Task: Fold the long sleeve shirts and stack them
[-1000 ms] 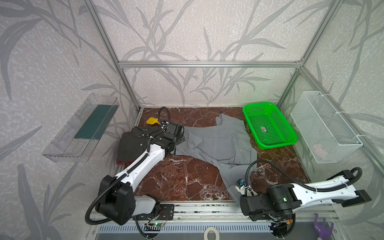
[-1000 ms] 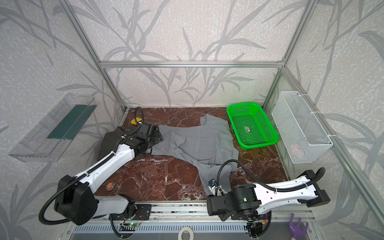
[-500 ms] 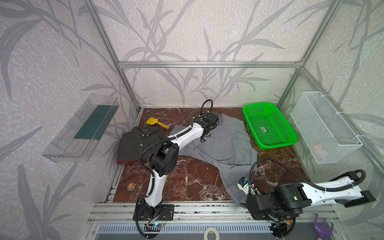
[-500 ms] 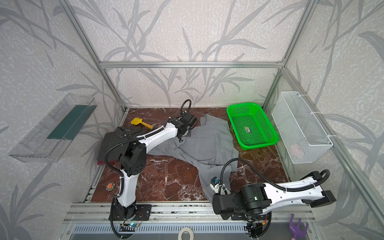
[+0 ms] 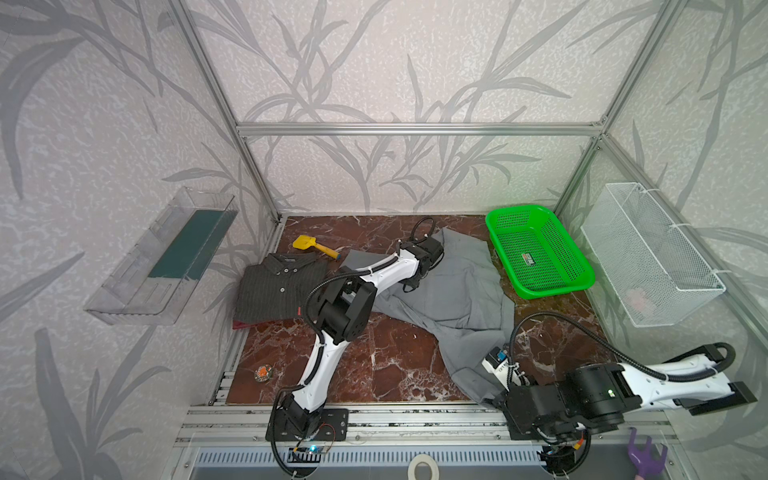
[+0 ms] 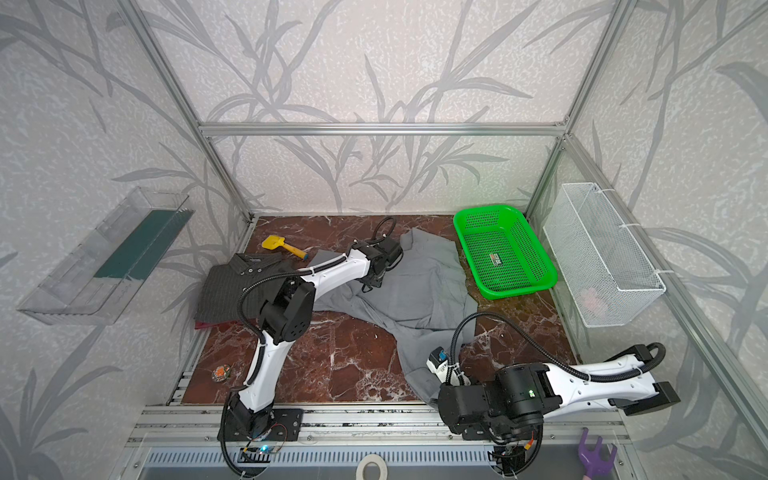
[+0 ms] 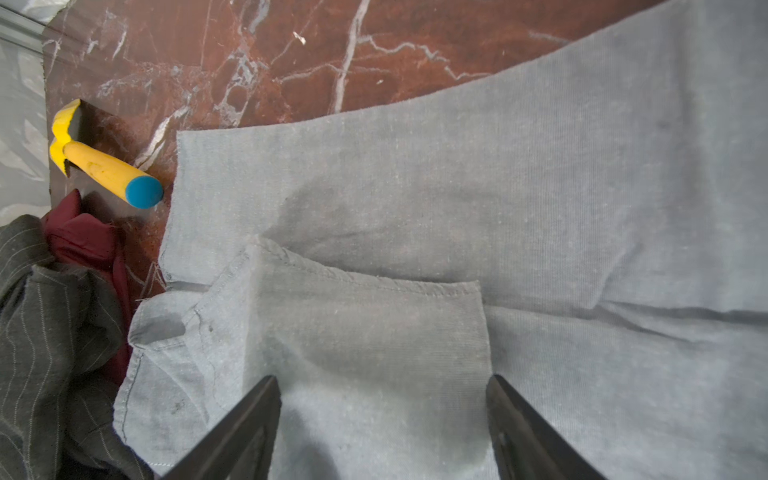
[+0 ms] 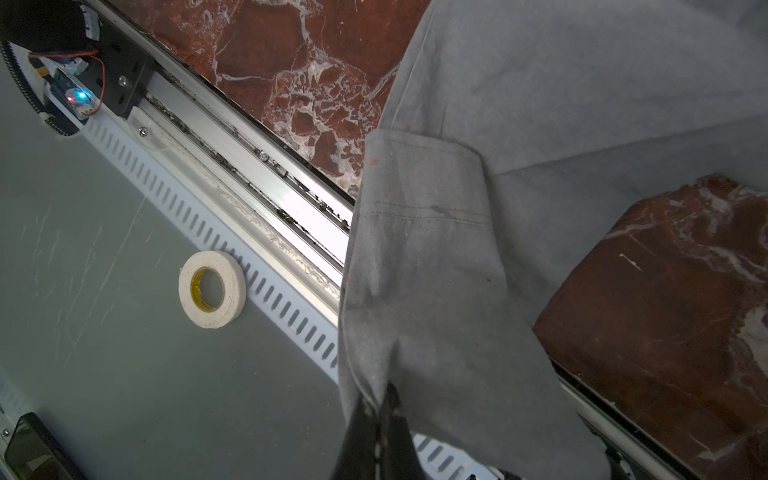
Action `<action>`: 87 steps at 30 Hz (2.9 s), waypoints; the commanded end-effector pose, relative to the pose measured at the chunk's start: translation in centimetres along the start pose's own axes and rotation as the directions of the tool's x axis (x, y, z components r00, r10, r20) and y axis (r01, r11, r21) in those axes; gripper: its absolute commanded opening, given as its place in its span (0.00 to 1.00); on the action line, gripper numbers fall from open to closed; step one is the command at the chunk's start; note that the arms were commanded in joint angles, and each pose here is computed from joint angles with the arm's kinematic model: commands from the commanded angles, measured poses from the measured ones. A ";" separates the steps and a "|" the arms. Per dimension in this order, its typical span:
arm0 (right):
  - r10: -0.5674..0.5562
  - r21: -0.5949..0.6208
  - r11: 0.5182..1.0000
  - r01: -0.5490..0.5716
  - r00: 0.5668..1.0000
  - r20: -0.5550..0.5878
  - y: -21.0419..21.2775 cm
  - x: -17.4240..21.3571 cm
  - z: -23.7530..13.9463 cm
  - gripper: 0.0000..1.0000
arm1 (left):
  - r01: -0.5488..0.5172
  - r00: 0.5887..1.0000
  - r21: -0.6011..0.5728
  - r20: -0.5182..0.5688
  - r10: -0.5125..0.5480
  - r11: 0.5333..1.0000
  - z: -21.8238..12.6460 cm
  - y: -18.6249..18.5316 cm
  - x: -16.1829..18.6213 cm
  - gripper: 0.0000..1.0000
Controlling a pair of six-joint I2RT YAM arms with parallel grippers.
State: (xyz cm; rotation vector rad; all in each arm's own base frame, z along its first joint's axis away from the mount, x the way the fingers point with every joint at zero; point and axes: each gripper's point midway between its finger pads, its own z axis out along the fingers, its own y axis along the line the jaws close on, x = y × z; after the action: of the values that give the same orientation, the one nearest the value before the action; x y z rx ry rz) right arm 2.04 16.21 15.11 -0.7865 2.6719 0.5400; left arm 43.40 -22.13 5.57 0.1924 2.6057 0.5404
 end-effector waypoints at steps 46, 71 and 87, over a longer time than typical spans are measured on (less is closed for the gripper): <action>-0.074 0.068 0.995 0.069 0.994 0.081 -1.4 -2.7 -2.4 0.00 | 0.730 0.611 0.322 0.088 -0.787 0.603 -13.0 17.7 19.1 0.01; 0.283 -0.030 0.958 -0.286 0.921 0.266 -6.1 -17.5 0.6 0.56 | 0.459 0.790 0.357 0.257 -0.557 0.814 -13.3 14.5 12.1 0.51; 0.648 0.303 0.706 -0.640 0.757 0.088 -20.6 -20.4 14.8 0.68 | 0.477 0.863 0.337 -0.007 -0.505 0.811 -4.6 7.8 12.4 0.55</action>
State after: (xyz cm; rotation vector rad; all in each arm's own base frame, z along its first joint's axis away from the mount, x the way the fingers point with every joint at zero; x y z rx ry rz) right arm 31.35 15.72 5.37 0.2110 2.8968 0.2527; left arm 29.56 -12.58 7.70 -0.3249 2.4942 -0.0390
